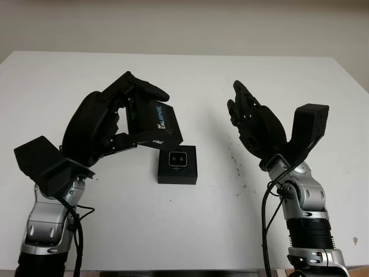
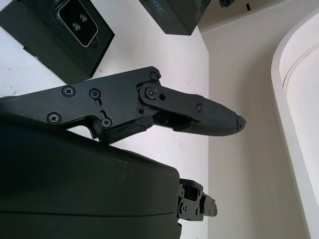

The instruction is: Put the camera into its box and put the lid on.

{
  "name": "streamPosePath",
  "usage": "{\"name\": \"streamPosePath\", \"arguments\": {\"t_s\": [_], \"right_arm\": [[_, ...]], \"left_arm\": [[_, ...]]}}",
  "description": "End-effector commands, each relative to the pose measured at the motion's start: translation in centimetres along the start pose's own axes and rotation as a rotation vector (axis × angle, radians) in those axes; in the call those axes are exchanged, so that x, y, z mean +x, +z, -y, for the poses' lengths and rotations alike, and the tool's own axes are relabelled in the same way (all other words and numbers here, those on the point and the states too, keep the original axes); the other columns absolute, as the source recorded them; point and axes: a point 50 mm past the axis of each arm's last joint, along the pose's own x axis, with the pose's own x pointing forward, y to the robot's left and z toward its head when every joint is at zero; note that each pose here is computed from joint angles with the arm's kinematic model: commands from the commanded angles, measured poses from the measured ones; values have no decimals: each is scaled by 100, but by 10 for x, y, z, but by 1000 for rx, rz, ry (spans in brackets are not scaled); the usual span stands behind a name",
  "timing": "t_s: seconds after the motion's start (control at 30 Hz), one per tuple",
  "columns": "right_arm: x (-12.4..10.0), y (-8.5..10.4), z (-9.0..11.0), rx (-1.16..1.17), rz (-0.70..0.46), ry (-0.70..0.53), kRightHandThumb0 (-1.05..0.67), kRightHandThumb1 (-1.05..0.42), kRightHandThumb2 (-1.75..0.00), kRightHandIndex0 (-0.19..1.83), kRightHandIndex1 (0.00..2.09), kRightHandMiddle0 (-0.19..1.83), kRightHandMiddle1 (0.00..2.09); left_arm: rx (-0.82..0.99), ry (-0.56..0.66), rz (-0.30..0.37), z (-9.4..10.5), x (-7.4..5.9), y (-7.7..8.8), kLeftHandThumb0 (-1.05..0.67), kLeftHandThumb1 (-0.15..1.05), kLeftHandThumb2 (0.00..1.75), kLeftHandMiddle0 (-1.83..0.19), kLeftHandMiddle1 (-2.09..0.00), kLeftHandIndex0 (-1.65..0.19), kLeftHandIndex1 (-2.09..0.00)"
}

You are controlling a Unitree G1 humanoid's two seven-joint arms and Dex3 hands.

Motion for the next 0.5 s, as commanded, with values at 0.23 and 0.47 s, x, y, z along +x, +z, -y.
{"name": "streamPosePath", "arguments": {"t_s": [0.23,0.47], "right_arm": [[0,0,2,-6,19,-13,-71,-105,-60,-11,6,-9,6],[0,-2,2,1,19,-15,-71,-105,-59,-11,6,-9,6]], "left_arm": [[-91,19,18,20,15,-7,-17,99,5,-36,-152,-28,-146],[-110,5,-5,30,20,-16,-18,98,5,-40,-156,-29,-150]]}}
